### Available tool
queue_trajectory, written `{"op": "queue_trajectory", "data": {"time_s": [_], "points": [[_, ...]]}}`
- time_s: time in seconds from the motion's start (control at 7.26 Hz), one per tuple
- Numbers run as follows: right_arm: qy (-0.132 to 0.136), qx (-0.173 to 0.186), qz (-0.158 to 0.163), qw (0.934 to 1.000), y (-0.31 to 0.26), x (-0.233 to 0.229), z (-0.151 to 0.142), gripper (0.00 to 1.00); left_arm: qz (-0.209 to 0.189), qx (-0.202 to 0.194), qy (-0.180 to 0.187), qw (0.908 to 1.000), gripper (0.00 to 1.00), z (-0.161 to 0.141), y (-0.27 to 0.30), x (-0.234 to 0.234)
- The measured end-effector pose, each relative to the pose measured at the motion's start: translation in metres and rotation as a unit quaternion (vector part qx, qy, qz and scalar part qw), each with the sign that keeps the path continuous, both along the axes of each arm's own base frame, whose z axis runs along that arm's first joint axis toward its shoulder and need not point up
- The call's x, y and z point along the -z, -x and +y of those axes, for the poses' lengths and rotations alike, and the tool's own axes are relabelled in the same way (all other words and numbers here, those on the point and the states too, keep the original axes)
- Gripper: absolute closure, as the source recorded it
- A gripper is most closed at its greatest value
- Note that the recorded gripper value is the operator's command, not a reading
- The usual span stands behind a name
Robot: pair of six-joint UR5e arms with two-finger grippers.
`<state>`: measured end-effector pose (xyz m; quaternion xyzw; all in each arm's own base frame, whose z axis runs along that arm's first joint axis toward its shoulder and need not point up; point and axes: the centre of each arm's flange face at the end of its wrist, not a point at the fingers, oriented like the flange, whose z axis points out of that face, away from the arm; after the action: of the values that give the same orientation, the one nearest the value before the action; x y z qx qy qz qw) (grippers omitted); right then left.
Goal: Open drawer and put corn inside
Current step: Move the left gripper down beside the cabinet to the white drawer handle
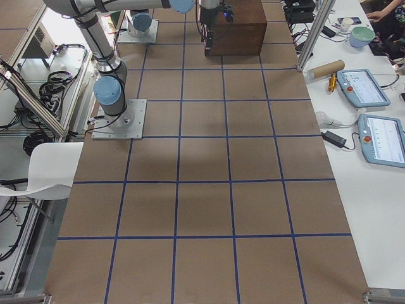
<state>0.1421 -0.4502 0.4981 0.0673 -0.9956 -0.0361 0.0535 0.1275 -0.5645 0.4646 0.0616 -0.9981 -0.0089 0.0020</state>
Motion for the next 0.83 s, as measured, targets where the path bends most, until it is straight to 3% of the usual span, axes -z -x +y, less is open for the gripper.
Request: {"op": "queue_trajectory", "data": {"time_s": [0.55,0.83], "points": [[0.0,0.0,0.0,1.0,0.0,0.0,0.0,0.0,0.022,0.011,-0.027,0.9993,0.0,-0.042,-0.026,0.082],[0.0,0.0,0.0,1.0,0.0,0.0,0.0,0.0,0.054,0.028,-0.036,0.9975,0.0,-0.057,-0.02,0.115]]}}
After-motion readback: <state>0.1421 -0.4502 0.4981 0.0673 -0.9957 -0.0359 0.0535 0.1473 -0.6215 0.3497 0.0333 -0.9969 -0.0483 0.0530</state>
